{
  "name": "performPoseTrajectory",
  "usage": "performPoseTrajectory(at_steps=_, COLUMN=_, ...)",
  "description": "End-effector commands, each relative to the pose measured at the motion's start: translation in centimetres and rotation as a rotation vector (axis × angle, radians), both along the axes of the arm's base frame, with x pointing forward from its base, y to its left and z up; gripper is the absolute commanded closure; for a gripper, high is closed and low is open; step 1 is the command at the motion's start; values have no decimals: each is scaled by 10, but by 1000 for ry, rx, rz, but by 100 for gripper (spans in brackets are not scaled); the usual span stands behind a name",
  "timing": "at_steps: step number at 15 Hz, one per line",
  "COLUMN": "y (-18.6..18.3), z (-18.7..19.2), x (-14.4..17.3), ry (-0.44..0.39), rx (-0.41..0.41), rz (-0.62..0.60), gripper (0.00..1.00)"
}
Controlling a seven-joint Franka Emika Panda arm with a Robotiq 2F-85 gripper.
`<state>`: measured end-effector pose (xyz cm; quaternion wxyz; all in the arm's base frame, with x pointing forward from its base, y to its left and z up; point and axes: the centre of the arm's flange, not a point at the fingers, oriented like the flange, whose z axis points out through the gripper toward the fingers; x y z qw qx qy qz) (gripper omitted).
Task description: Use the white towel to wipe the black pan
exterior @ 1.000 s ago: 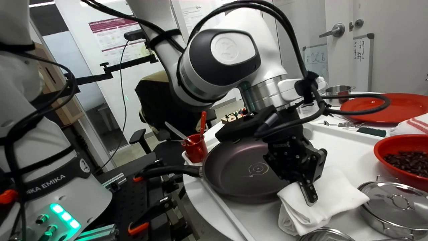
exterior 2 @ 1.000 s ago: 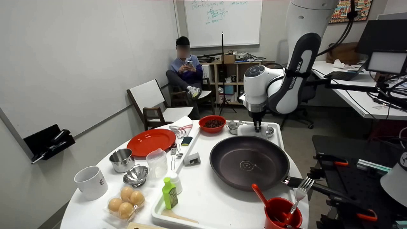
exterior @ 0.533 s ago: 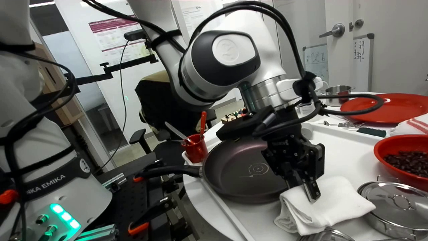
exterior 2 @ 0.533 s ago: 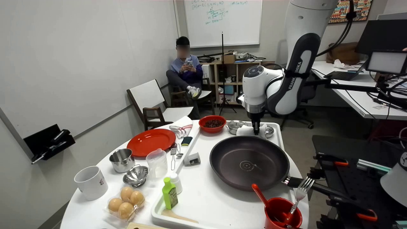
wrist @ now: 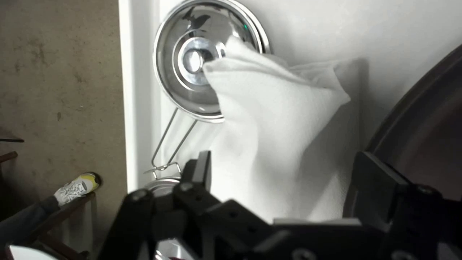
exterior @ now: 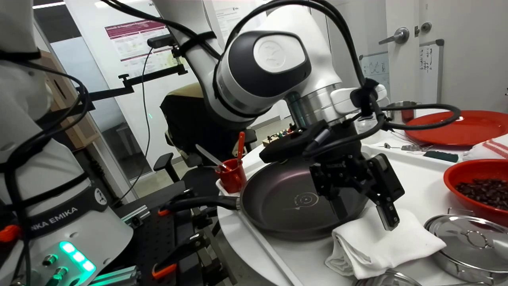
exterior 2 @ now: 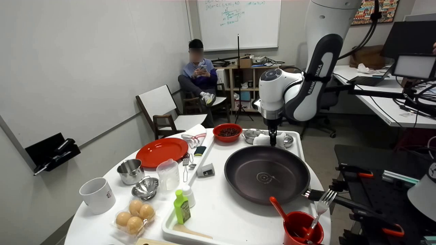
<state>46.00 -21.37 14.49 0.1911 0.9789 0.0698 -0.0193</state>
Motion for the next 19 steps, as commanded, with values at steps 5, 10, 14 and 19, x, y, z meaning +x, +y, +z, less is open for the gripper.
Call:
performPoseTrajectory(at_steps=5, y=18, z=41, x=4, ry=-54, rx=53, rz=29, gripper=0)
performPoseTrajectory(at_steps=10, y=46, z=61, x=1, ry=-62, rx=123, rz=90, gripper=0)
performPoseTrajectory(at_steps=14, y=61, z=49, x=4, ry=-62, rx=135, rz=106, gripper=0)
performPoseTrajectory(at_steps=19, y=74, z=54, x=-3, ry=-52, rx=159, rz=122, gripper=0)
